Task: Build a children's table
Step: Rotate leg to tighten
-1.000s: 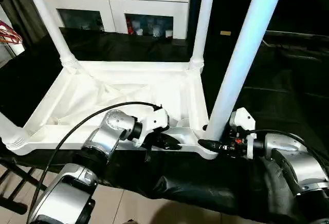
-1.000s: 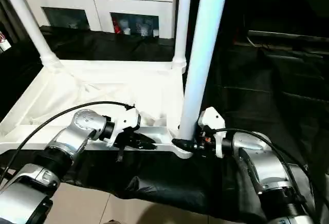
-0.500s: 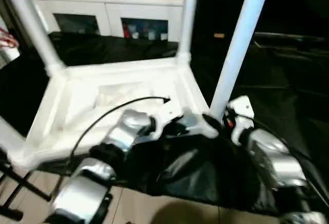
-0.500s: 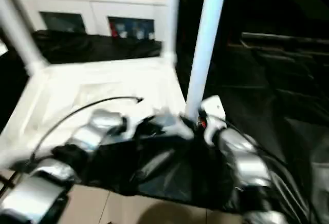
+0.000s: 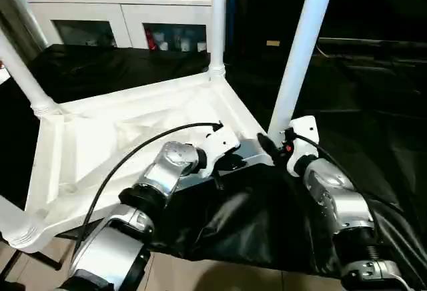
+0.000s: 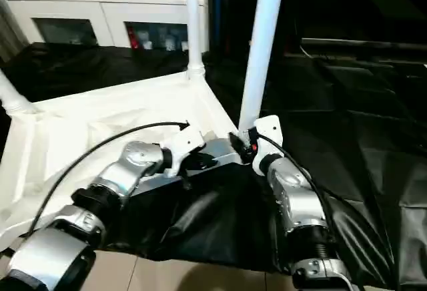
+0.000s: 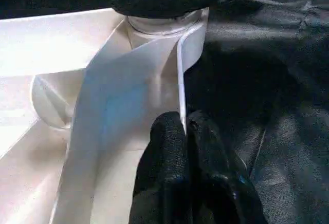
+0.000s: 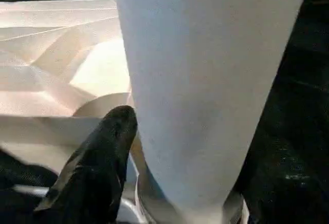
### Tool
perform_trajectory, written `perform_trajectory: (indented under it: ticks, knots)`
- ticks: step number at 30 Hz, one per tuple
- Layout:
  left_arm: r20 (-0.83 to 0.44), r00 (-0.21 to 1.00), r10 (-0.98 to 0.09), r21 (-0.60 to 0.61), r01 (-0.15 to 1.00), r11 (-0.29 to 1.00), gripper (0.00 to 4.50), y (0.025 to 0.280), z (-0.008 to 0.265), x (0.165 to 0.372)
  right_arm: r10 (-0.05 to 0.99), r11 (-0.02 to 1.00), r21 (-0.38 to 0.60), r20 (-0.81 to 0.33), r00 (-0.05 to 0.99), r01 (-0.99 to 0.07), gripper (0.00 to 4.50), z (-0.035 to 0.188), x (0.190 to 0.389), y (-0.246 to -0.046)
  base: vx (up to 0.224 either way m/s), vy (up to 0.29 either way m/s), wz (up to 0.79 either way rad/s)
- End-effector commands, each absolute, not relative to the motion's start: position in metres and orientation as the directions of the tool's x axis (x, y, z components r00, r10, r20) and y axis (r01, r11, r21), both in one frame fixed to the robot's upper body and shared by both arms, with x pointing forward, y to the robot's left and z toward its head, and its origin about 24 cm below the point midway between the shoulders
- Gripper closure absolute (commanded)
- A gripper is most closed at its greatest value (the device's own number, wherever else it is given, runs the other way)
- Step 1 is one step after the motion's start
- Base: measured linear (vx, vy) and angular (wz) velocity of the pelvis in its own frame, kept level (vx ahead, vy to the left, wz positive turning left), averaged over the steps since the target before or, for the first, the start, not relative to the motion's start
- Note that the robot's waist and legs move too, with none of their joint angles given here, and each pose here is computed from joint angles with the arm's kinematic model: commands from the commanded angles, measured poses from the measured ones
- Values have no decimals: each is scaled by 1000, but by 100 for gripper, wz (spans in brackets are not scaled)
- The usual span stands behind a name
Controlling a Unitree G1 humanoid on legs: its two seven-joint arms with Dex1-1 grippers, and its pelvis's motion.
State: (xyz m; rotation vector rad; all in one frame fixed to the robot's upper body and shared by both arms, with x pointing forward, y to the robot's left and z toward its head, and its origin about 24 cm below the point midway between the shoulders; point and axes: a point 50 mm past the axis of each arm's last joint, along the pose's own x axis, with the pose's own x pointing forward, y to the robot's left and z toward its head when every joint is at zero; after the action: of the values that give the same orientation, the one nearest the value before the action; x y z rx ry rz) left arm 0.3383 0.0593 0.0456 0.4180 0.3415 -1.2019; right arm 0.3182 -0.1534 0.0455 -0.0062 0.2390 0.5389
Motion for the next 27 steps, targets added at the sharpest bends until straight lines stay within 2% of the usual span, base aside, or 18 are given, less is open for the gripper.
perform_trajectory:
  ticks: [1,5,7,10,12,14,18,27]
  knots:
    - [-407,288,-867,185,955,230,450,44,61,337,704,705,152,-273,656,-693,113,30,301,-119,0,0,0]
    - [-412,226,-883,162,971,174,450,55,61,335,764,617,105,-318,561,-780,75,32,288,-140,0,0,0]
    - [-416,195,-889,146,978,146,450,59,61,333,791,575,108,-326,517,-811,75,35,283,-148,0,0,0]
    - [-422,160,-892,140,984,111,450,65,63,332,823,519,111,-332,460,-848,106,39,279,-156,0,0,0]
    - [-428,135,-894,140,987,83,450,69,63,331,842,475,111,-345,414,-873,111,41,276,-163,0,0,0]
    - [-433,103,-895,127,990,53,450,73,63,329,859,427,121,-364,360,-896,139,42,272,-168,0,0,0]
    - [-436,41,-899,94,996,-1,450,79,61,323,867,392,127,-381,320,-911,166,43,269,-171,0,0,0]
    - [-449,19,-893,74,997,-17,450,82,59,321,888,333,148,-380,258,-931,231,42,265,-169,0,0,0]
